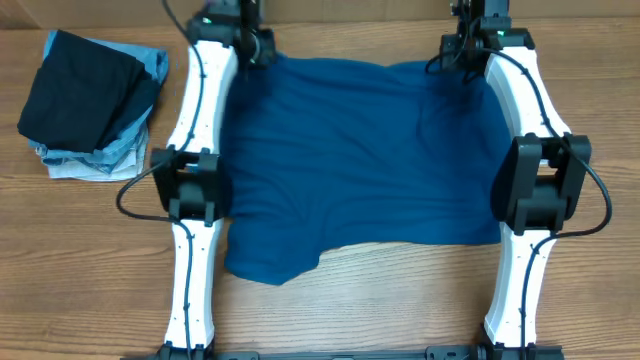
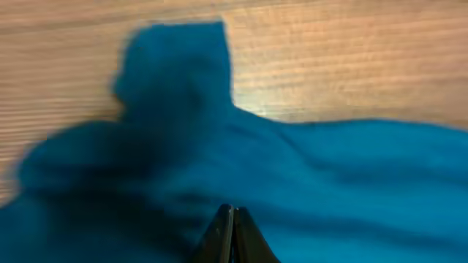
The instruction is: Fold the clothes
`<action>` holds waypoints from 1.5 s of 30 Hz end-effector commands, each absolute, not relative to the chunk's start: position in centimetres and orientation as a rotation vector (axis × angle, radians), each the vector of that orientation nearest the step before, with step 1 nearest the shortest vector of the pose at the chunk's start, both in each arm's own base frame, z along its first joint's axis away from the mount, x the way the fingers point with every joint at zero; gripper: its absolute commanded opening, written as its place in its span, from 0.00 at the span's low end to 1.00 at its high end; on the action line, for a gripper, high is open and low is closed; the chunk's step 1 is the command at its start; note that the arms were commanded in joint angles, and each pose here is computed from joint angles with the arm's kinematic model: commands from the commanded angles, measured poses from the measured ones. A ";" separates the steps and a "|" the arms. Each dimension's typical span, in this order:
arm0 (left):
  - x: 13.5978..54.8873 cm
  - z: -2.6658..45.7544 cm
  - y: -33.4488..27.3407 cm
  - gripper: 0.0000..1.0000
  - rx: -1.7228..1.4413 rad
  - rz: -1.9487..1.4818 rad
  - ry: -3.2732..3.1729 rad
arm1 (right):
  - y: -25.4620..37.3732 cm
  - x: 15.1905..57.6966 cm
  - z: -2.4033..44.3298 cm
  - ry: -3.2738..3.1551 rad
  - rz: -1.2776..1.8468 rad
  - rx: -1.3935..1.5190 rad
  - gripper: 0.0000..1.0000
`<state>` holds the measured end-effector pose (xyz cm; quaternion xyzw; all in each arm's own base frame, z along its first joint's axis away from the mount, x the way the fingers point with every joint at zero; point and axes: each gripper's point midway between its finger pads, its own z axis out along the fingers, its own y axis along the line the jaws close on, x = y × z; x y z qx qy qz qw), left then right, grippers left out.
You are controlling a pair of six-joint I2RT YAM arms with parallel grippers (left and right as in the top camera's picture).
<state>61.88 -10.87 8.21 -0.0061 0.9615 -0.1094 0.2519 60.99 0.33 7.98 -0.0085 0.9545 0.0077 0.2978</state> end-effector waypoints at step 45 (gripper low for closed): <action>49.5 34.4 -2.8 0.39 -0.318 -0.070 2.379 | -13.9 47.8 31.7 2.228 0.020 0.811 0.57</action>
